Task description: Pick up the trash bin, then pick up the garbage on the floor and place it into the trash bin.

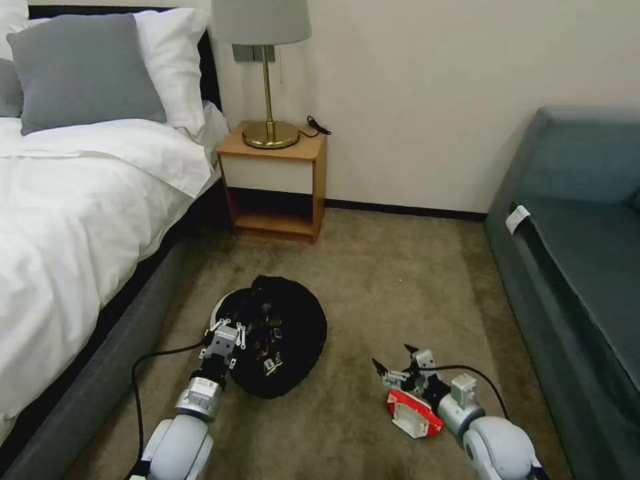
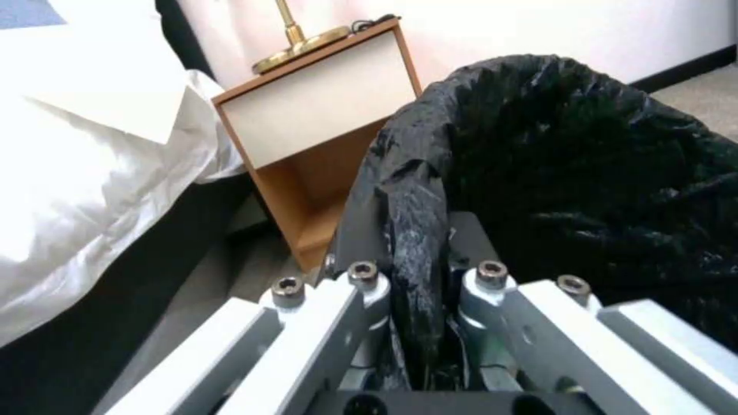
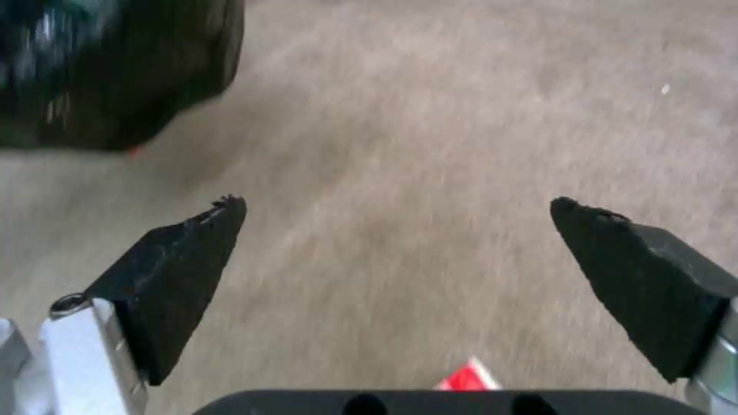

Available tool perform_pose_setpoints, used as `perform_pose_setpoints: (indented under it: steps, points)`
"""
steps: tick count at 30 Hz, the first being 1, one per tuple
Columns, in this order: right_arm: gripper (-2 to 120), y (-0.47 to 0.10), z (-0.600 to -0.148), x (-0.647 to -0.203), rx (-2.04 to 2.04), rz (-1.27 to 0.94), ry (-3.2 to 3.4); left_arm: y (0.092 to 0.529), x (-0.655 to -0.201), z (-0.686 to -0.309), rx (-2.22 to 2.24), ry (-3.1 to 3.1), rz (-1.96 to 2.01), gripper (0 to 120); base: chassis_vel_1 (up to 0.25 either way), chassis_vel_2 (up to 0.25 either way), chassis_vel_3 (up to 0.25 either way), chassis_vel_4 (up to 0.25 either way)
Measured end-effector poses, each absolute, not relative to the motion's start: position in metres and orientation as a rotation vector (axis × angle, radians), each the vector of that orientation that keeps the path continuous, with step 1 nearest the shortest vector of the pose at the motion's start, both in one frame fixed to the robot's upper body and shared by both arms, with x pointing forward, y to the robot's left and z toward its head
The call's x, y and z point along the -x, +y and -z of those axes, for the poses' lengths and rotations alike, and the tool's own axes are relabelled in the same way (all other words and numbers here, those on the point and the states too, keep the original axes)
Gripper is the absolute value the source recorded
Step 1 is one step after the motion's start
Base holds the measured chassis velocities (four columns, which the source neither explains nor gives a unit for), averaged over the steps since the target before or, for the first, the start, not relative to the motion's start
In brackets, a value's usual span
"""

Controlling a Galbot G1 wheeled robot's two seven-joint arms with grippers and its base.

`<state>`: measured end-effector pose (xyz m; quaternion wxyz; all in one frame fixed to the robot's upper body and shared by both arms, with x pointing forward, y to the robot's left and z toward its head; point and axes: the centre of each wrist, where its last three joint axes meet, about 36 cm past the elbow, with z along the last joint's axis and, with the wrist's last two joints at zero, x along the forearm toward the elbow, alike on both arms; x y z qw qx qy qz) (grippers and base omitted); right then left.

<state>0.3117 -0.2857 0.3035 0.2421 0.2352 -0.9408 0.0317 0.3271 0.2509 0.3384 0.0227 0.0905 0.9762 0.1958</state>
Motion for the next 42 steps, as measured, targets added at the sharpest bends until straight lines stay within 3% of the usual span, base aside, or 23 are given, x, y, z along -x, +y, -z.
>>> perform_pose_setpoints:
  steps: [14,42]
  points:
    - [100,-0.293,-0.261,-0.283,-0.666,-0.208,-2.416,0.251,-0.32,-0.337,-0.288,3.021,-0.625,6,0.0,0.0,0.0,0.0]
    - [100,-0.332,-0.199,-0.311,-0.529,-0.337,-2.314,0.245,-0.323,-0.329,-0.301,3.031,-0.644,6,0.0,0.0,0.0,0.0]
